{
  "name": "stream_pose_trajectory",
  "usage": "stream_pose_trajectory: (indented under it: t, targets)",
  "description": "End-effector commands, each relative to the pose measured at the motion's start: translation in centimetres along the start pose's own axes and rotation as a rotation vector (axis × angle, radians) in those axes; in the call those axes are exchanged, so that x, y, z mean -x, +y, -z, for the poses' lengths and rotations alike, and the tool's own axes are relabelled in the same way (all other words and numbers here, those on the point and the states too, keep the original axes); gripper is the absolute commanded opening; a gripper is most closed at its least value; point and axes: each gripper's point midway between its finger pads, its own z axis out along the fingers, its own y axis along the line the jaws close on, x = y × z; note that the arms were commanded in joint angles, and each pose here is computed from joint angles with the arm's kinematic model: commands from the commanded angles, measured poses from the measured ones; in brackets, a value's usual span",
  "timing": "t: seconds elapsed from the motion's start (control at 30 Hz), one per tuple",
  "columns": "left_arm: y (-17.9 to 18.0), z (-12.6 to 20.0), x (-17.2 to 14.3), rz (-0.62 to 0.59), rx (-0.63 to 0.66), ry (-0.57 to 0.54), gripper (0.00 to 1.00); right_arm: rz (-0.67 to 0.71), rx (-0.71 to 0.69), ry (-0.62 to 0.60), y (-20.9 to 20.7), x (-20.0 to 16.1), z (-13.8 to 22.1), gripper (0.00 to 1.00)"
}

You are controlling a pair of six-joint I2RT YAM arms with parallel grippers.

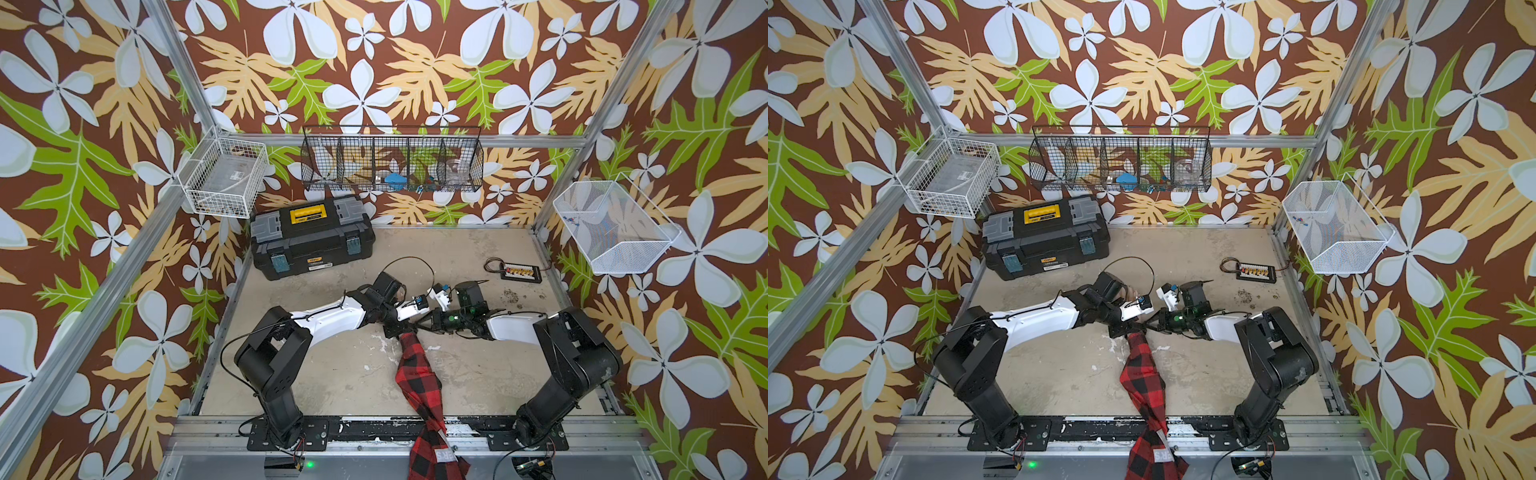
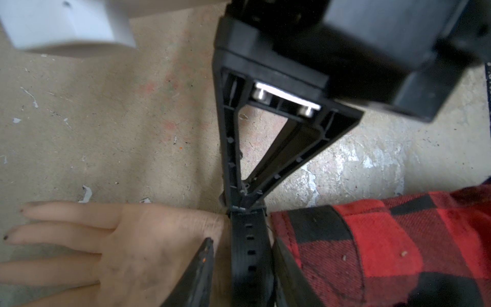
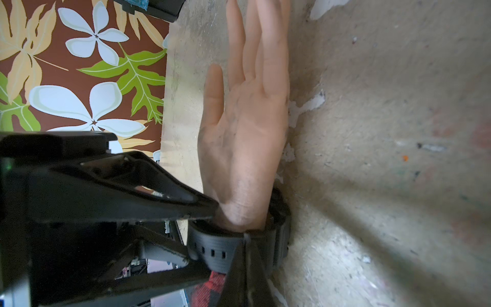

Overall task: Take off the watch
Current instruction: Untie the watch from the hand.

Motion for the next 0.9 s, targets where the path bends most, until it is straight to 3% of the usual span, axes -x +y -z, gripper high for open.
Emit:
stream_pose_trajectory:
  t: [0.0, 0.1, 0.37, 0.77, 0.87]
  targets:
    - [0.0, 0.1, 0.1, -0.008, -0.002, 0.006, 0.31, -0.014, -0.011, 0.009, -0.2, -0.4, -0.1, 0.06]
    - [0.0, 0.3, 0.2, -0.009, 0.002, 0.001, 0.28, -0.008, -0.024, 0.004, -0.4, -0.3, 0.0, 0.07]
    - [0.0, 1.4, 1.5, -0.023, 0.024, -0.068, 0.26, 0.001, -0.091, 0.013, -1.8, -0.9, 0.0, 0.22]
    - [0.5, 2.9, 2.5, -0.012, 0.111, -0.162, 0.26, -0.007, -0.138, 0.012, -2.8, -1.4, 0.1, 0.22]
    - [0.7, 3.3, 2.5, -0.006, 0.136, -0.171, 0.33, -0.005, -0.132, 0.007, -2.5, -1.3, 0.2, 0.22]
